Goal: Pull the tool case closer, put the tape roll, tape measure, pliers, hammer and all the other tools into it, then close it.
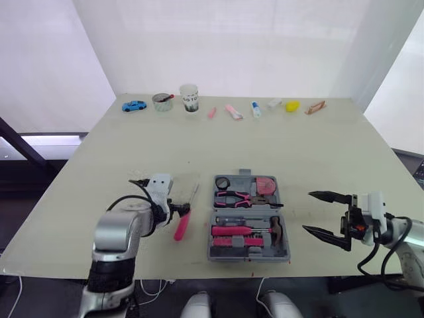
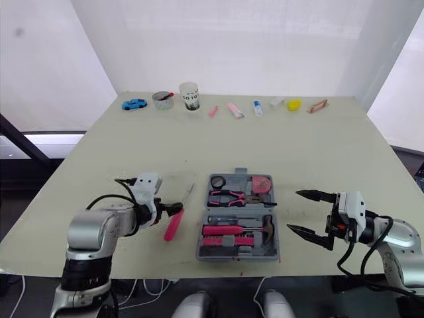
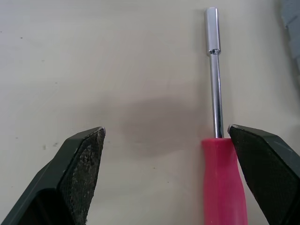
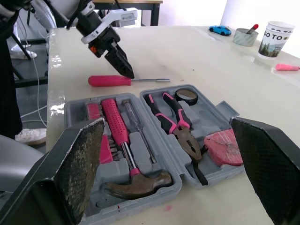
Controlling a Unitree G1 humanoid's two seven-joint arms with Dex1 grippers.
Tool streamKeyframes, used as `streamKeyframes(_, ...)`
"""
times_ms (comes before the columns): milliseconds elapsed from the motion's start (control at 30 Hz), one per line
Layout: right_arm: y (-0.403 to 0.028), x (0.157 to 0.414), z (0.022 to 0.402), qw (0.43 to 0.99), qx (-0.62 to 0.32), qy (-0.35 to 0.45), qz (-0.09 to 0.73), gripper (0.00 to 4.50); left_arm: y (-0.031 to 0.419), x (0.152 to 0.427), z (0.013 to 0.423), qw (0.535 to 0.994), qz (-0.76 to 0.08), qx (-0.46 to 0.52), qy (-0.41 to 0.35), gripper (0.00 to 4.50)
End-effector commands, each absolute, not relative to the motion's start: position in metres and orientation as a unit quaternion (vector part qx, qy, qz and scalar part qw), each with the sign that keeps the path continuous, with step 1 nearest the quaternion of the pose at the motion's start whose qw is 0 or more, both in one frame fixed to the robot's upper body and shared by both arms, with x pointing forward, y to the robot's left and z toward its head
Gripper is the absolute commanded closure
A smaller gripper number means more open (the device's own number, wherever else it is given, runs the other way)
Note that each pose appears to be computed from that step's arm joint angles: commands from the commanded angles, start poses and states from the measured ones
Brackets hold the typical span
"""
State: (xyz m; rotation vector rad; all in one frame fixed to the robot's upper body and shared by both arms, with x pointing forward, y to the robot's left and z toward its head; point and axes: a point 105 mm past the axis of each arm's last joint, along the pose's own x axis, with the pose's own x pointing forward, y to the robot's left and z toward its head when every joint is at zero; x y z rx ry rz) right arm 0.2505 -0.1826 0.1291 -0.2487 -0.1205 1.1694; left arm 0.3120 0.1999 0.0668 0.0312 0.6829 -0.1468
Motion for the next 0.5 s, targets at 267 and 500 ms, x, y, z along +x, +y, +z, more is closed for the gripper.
streamKeyframes(267, -0.187, 0.249, 0.140, 0.823, -0.133, -0.067, 0.548, 0.00, 0.180, 0.309, 0.071, 0.959, -0.086, 0.008, 0.270, 0.02)
streamKeyframes(500, -0.187, 0.248, 0.141, 0.821, -0.134, -0.064, 0.551, 0.00, 0.174, 0.306, 0.064, 0.964, -0.087, 0.003, 0.250, 0.02)
